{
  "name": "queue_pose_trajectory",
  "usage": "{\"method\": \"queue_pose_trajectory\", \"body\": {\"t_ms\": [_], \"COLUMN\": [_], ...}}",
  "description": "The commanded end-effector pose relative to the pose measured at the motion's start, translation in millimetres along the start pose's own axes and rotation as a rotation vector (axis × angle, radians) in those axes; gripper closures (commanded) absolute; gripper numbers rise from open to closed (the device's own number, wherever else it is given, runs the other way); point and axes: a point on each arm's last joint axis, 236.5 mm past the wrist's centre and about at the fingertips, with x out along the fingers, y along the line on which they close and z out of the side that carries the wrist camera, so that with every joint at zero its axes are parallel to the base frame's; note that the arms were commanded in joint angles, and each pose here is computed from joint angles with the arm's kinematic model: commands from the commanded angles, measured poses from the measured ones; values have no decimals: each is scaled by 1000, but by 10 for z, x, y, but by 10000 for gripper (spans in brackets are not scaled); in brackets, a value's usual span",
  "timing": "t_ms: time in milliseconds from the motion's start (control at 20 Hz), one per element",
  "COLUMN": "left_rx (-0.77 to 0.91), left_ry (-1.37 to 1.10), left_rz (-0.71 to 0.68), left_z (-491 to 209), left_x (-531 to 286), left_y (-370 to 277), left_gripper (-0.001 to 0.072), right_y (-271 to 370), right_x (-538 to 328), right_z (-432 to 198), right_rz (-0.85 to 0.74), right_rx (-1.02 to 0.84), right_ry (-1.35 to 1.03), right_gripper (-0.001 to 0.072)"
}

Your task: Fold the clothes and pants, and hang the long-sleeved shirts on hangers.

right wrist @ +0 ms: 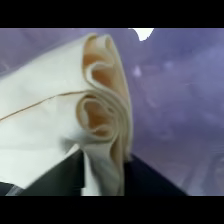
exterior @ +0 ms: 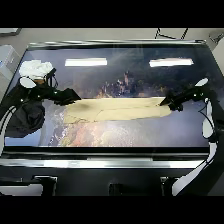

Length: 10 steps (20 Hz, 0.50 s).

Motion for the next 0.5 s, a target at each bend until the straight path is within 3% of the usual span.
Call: {"method": "queue_pose_trajectory", "body": {"t_ms": [0, 50, 100, 150, 450], "left_rx": [64, 71, 72, 79, -219], "left_ry": [-31, -55, -77, -102, 1], "left_rz": [-11, -12, -13, -16, -182], "left_z": [13, 46, 68, 79, -549], "left_x": [174, 269, 383, 552, 1863], "left_y": [-301, -400, -501, -625, -1312], "left_gripper": [218, 367, 576, 678, 678], "right_y": [399, 550, 744, 963, 2264], "right_x": [-6, -138, -329, -524, -1568], "right_z": [-140, -160, -197, -265, -1437], "right_rz": [102, 134, 168, 202, 295], "right_rx": [-65, -117, -163, -199, -516], "right_ry": [36, 11, -28, -65, -233], "right_gripper": [679, 681, 681, 681, 680]}}
